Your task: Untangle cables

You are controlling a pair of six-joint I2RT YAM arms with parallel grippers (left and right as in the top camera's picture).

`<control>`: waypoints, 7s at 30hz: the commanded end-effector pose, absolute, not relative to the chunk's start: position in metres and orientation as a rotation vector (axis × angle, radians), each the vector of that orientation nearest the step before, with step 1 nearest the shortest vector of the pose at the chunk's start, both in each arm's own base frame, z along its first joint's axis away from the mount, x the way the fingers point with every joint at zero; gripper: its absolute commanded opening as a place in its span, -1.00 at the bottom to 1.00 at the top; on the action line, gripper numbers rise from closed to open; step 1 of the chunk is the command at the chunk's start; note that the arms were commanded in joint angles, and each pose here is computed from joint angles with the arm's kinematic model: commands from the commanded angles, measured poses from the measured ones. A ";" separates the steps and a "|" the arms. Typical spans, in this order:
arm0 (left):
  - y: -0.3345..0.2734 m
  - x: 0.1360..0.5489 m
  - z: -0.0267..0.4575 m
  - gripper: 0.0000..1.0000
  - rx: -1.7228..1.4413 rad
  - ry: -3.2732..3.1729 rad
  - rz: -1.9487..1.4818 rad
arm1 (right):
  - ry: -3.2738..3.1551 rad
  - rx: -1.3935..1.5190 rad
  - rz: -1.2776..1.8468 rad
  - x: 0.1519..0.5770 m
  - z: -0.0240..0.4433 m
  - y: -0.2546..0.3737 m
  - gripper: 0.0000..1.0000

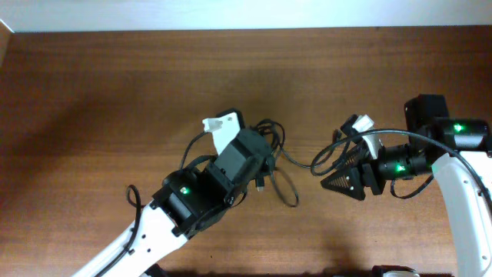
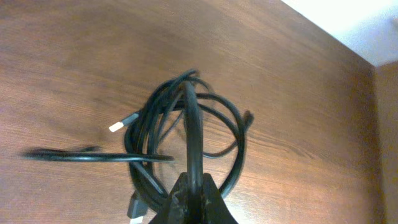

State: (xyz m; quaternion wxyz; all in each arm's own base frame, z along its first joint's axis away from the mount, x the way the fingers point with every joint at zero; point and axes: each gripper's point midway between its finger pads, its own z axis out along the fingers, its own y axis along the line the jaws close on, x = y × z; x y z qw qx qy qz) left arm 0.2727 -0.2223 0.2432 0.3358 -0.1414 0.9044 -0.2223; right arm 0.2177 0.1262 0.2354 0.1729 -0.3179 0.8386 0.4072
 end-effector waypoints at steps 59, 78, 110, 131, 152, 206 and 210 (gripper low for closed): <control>-0.273 0.248 0.338 0.97 0.481 1.995 -0.823 | 1.573 -1.042 1.049 0.259 0.360 0.155 -0.92; -0.282 0.236 0.337 -1.00 0.745 1.899 -0.771 | 1.565 -1.049 0.928 0.275 0.361 0.150 0.69; -0.323 0.217 0.346 -1.00 1.110 1.626 -0.851 | 2.190 -0.097 1.649 0.263 0.351 0.152 0.13; -0.289 0.254 0.351 0.98 0.636 1.926 -1.226 | 2.080 -0.339 1.574 0.258 0.355 0.155 -0.92; -0.330 0.234 0.326 0.27 0.995 1.812 -1.339 | 2.045 -0.378 1.595 0.256 0.361 0.156 -0.92; -0.321 0.238 0.347 -1.00 1.025 1.692 -1.404 | 1.921 -0.547 1.623 0.244 0.372 0.160 -0.67; -0.321 0.238 0.347 -1.00 1.025 1.692 -1.404 | 1.921 -0.548 1.624 0.244 0.372 0.160 -0.67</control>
